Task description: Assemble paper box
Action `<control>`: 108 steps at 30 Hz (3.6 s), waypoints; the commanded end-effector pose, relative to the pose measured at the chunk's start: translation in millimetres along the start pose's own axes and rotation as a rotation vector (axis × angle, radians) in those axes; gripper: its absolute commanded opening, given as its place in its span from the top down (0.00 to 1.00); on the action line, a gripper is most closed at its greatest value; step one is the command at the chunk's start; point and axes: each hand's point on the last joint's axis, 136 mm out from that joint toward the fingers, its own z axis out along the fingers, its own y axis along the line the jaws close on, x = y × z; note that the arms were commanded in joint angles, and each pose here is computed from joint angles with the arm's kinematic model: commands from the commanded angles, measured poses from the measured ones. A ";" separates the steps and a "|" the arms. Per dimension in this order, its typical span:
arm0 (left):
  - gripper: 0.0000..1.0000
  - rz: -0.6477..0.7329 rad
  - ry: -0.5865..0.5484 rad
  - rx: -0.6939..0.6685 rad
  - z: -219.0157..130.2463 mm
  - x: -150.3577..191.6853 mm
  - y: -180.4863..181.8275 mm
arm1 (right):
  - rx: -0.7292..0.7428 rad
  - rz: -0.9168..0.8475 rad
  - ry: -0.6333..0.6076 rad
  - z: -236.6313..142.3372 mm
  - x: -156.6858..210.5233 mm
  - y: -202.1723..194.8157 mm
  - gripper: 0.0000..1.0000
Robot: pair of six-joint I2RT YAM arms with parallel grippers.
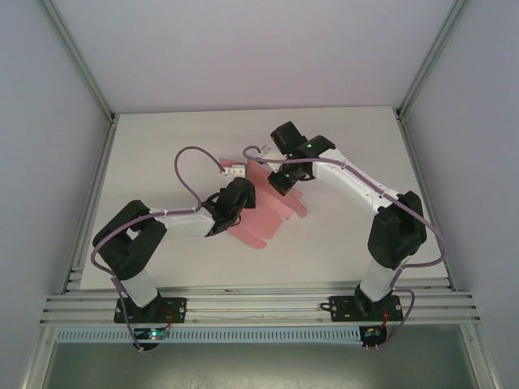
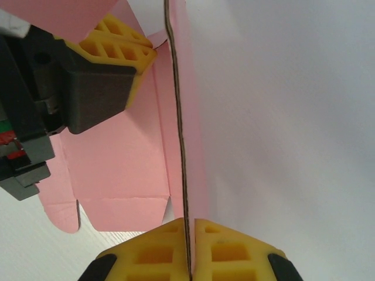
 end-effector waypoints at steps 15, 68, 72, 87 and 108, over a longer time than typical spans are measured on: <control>0.05 0.054 -0.012 0.032 -90.0 -14.6 18.6 | 0.198 -0.226 -0.045 2.8 -16.5 -32.0 1.00; 0.00 -0.200 0.076 -0.219 -98.6 -30.3 154.3 | 0.687 -0.810 -0.259 44.6 -30.9 -63.8 1.00; 0.00 -0.206 0.073 -0.212 -96.0 -31.5 154.2 | 0.780 -0.849 -0.298 35.0 -34.7 -57.9 1.00; 0.00 -0.213 0.102 -0.230 -82.6 -27.0 162.1 | 0.938 -0.916 -0.243 46.6 -13.7 -43.0 1.00; 0.02 -0.138 0.139 0.054 -26.5 -33.6 128.4 | 0.926 -0.901 -0.313 47.4 -7.6 -28.9 1.00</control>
